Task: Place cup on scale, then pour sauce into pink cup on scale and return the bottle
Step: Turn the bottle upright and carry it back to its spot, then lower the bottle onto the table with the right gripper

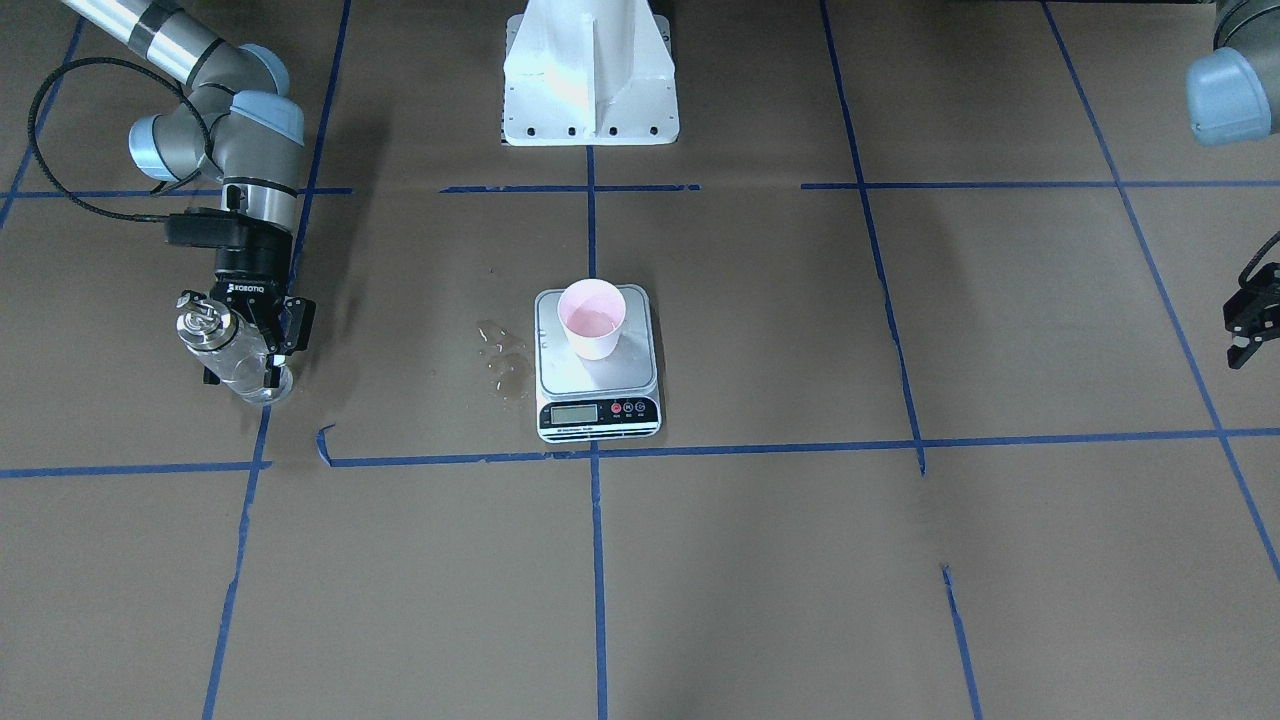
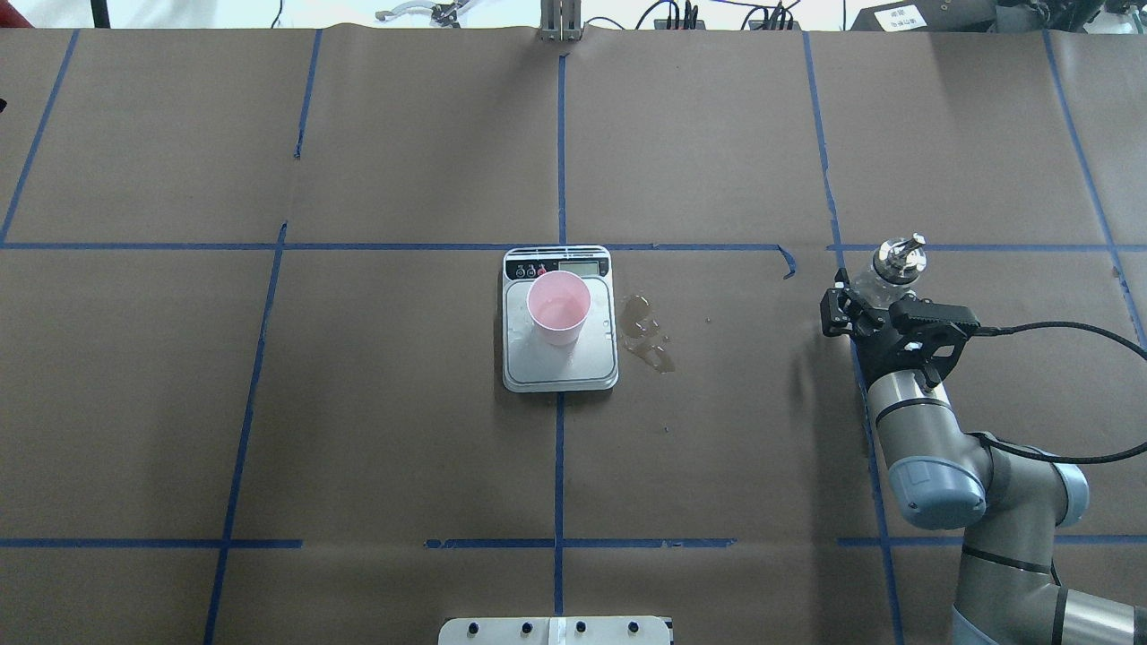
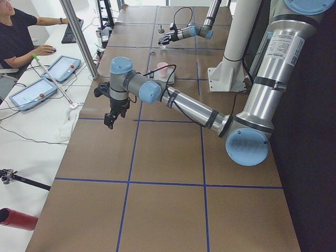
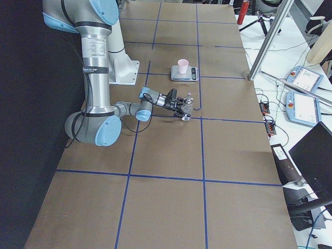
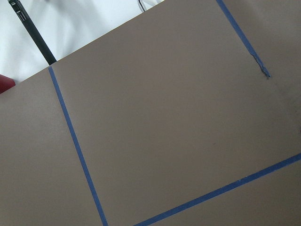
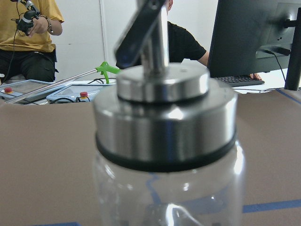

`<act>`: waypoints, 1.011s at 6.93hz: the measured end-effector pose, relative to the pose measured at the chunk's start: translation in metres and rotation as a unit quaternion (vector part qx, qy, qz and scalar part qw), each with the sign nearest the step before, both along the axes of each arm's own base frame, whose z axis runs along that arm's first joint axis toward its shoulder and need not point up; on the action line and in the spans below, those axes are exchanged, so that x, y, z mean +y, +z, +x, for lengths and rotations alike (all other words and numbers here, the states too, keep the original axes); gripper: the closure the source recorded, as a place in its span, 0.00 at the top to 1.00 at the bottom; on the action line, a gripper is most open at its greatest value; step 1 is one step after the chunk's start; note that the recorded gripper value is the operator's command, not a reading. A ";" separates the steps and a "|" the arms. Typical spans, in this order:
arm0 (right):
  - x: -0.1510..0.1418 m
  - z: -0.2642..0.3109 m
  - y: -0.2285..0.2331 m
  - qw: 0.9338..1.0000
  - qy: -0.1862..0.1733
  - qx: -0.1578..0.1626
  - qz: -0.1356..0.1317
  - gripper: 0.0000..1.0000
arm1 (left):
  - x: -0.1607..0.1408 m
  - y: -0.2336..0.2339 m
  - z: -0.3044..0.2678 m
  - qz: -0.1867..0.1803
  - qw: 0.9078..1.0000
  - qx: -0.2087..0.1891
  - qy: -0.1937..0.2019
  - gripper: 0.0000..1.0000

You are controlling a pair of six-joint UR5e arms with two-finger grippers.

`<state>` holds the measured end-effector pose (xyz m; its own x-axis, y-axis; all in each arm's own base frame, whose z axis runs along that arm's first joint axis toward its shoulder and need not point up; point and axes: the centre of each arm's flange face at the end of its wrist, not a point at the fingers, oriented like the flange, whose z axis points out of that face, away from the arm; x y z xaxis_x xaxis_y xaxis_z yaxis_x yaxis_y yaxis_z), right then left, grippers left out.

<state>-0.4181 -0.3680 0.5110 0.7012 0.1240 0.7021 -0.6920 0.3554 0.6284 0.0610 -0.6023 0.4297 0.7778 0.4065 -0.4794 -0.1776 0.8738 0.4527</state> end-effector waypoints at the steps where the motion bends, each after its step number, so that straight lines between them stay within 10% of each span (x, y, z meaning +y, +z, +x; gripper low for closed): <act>1: 0.000 -0.001 0.000 1.000 -0.002 -0.001 -0.002 1.00 | 0.000 0.000 0.000 0.000 1.000 0.000 0.000 1.00; 7: 0.007 0.000 -0.011 0.996 -0.067 -0.032 -0.042 1.00 | -0.002 -0.002 0.000 0.000 1.000 0.000 -0.001 1.00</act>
<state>-0.4178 -0.3606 0.4999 0.6695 0.0931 0.7370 -0.6728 0.4964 0.5485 0.0614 -0.6040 0.4276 0.7779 0.4058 -0.4798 -0.1760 0.8736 0.4536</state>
